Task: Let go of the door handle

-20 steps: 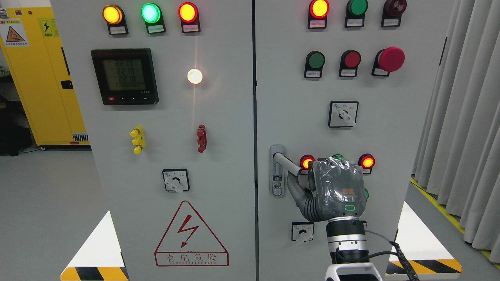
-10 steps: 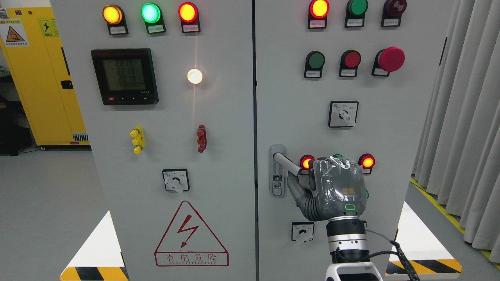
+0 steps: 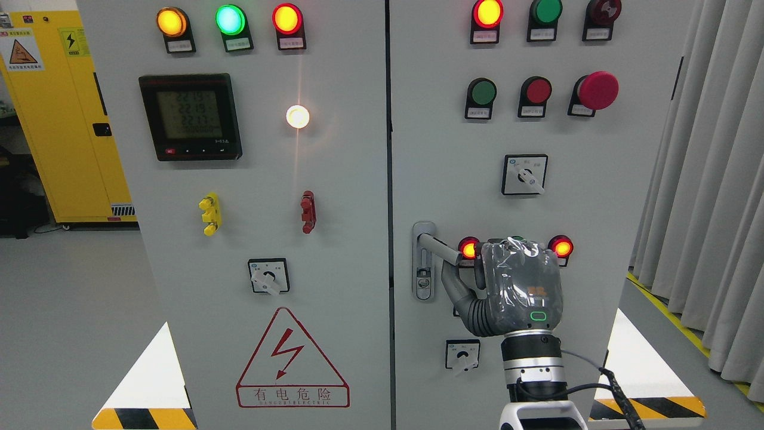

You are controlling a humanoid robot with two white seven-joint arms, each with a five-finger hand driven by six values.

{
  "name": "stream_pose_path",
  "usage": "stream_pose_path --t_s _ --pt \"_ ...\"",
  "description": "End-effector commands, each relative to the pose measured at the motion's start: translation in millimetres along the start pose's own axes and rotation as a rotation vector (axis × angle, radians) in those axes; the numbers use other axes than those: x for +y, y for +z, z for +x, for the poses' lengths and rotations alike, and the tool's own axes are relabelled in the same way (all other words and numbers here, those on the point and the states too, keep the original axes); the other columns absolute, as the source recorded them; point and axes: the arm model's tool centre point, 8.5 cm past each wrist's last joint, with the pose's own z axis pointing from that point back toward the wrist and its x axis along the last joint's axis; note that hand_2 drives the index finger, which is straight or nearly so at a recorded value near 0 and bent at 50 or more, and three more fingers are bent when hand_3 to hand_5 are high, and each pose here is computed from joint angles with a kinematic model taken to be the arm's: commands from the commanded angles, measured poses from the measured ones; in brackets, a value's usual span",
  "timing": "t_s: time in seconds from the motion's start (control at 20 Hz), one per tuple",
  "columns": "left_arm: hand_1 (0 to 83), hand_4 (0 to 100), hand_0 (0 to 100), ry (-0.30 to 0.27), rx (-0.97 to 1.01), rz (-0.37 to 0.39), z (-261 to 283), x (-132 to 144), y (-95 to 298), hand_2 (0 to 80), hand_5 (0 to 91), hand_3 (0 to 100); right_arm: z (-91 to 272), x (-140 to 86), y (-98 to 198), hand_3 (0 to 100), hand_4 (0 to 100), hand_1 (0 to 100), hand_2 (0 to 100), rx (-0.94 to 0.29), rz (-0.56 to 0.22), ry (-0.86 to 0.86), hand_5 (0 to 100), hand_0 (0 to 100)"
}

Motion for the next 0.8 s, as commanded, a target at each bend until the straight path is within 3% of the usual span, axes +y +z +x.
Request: stream_pose_path --t_s 0.0,0.75 --pt "55.6 0 12 0.002 -0.015 -0.002 5.3 -0.6 -0.4 0.0 0.0 0 -1.7 -2.6 -1.2 100 100 37 100 0.004 -0.007 0.001 100 53" --pt "55.6 0 12 0.002 -0.015 -0.002 5.3 -0.6 -0.4 0.0 0.0 0 -1.2 -3.6 -1.3 100 100 36 100 0.000 -0.010 -0.002 100 55"
